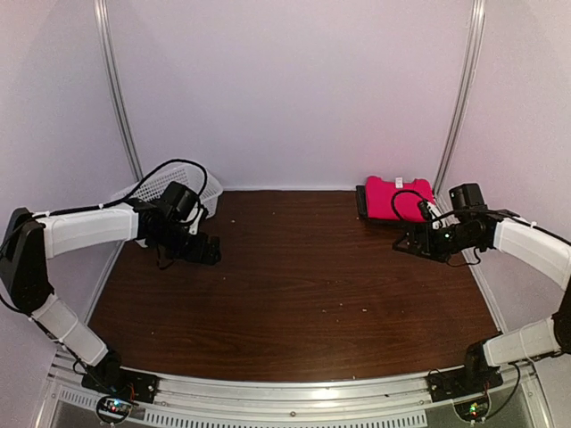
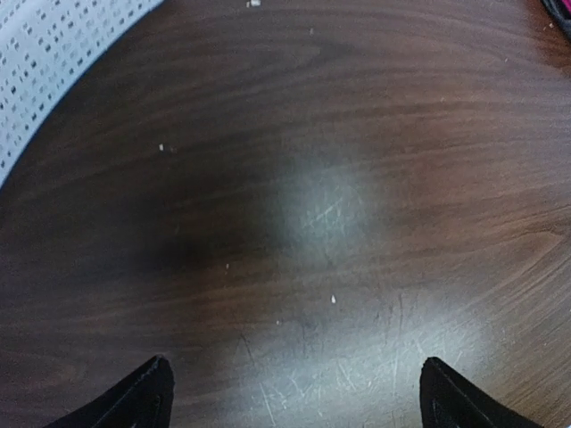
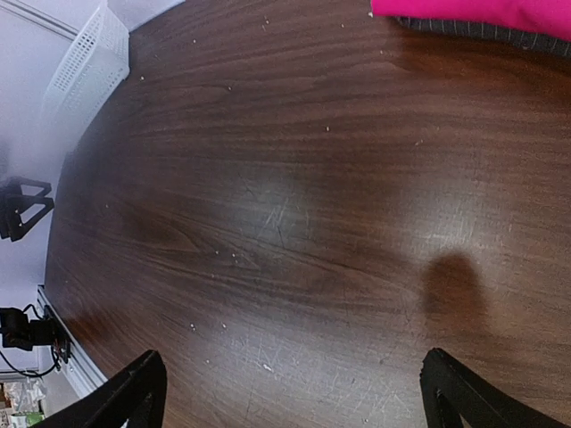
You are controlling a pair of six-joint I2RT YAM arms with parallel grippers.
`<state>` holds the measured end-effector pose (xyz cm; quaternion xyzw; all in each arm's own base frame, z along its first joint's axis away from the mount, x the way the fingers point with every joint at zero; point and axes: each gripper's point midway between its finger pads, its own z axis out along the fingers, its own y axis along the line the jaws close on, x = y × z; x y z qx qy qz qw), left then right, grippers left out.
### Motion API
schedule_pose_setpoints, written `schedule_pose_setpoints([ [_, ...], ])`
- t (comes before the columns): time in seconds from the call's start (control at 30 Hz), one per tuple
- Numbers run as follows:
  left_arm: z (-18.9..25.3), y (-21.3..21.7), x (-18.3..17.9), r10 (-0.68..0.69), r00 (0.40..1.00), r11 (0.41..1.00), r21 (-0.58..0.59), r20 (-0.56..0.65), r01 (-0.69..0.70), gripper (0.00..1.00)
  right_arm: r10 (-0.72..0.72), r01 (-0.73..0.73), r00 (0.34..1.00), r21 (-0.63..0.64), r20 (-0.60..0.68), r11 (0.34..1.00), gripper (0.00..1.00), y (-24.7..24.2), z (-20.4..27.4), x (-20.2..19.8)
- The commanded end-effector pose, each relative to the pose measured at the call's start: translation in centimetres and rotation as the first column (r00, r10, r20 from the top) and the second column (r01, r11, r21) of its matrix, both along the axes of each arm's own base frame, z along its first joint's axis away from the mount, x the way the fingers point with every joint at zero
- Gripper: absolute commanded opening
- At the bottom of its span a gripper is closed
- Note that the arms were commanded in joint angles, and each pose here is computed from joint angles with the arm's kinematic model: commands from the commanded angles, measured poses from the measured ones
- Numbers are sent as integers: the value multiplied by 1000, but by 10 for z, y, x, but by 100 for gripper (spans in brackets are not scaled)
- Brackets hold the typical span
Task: Fold and stack the mixed laundry pile
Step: Reset both arms
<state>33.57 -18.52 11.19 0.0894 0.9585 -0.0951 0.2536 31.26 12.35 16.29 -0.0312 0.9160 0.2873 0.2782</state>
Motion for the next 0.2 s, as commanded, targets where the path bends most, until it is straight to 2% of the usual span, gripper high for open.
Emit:
schedule_pose_setpoints([
  [0.0,19,-16,7,5,996,995,-105,89,4,98,-5,5,999,-2,47,1000,100,0,-4,-2],
  [0.17,29,-13,11,20,992,996,-93,127,-8,98,-10,11,998,-5,55,1000,100,-1,-1,-2],
])
